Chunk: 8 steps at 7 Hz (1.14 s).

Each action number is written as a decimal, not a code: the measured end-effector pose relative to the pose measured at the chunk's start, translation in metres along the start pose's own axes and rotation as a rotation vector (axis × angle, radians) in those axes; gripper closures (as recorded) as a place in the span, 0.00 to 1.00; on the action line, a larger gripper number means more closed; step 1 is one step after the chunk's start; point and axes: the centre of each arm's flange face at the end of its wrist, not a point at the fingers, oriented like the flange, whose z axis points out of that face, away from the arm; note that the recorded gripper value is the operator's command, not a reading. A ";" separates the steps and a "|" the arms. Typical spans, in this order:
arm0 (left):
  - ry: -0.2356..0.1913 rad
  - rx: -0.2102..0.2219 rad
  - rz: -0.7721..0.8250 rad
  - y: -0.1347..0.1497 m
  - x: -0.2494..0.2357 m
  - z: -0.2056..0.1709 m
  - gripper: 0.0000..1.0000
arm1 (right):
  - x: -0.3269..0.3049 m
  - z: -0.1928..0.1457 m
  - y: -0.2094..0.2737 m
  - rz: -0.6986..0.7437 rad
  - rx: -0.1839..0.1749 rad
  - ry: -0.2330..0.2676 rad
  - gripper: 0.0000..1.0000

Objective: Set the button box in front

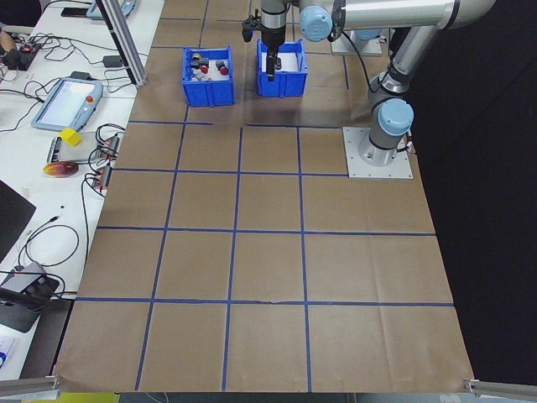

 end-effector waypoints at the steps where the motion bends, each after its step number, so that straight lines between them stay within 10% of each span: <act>1: 0.001 0.000 0.001 0.000 0.000 0.000 0.01 | -0.001 0.003 -0.005 0.023 -0.023 -0.017 0.00; 8: 0.006 0.002 0.004 -0.001 0.001 0.000 0.01 | -0.003 0.004 -0.005 0.064 -0.039 -0.054 0.00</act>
